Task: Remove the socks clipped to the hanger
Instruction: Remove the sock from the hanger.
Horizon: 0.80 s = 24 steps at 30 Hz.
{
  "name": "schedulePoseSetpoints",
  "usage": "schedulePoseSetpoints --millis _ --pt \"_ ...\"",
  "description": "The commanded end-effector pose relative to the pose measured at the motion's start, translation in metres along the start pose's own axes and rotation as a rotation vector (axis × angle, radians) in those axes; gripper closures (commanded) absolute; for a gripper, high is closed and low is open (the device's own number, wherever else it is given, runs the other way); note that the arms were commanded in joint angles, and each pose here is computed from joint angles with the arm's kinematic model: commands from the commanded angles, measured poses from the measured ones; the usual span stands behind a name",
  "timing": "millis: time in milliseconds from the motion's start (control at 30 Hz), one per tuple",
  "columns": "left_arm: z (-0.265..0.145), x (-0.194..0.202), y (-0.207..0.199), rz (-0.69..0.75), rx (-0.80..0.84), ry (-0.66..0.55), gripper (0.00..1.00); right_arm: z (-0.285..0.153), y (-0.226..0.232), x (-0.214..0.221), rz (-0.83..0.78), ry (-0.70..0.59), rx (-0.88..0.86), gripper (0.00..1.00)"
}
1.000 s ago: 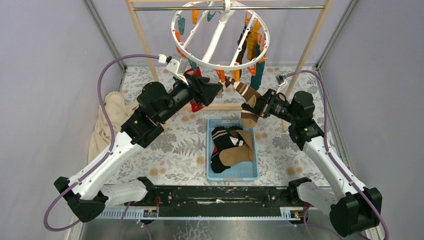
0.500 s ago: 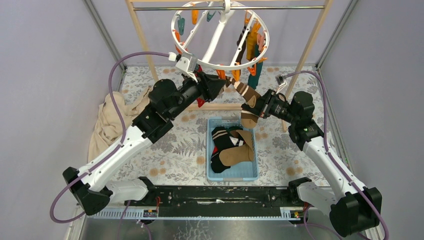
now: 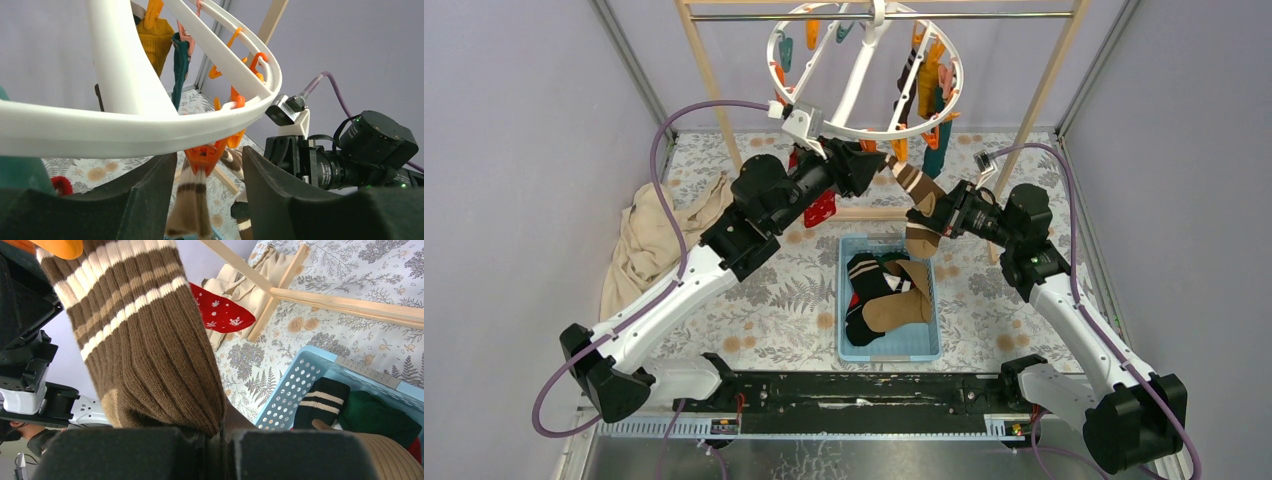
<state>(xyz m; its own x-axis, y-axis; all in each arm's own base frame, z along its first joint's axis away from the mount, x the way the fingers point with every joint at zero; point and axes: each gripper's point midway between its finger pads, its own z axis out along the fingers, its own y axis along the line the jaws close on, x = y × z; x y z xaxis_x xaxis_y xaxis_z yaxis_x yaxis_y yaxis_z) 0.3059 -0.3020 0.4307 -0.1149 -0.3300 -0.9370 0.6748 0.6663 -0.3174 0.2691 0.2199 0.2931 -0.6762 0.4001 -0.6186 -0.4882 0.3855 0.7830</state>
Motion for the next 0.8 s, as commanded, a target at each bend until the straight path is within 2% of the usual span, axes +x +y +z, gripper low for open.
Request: schedulePoseSetpoints --millis 0,100,233,767 --pt "0.002 -0.037 -0.008 0.011 0.007 -0.116 0.37 -0.001 0.014 -0.004 -0.032 -0.002 -0.059 1.0" --pt "0.0 -0.036 -0.004 0.013 -0.014 -0.11 0.28 -0.001 0.013 -0.004 -0.034 0.0 -0.059 1.0" --pt "-0.002 -0.037 -0.001 0.02 -0.028 -0.122 0.22 0.0 0.013 -0.003 -0.033 0.003 -0.062 1.0" --pt "0.012 -0.043 -0.002 0.011 -0.017 -0.178 0.31 -0.001 0.014 -0.002 -0.033 0.009 -0.064 1.0"
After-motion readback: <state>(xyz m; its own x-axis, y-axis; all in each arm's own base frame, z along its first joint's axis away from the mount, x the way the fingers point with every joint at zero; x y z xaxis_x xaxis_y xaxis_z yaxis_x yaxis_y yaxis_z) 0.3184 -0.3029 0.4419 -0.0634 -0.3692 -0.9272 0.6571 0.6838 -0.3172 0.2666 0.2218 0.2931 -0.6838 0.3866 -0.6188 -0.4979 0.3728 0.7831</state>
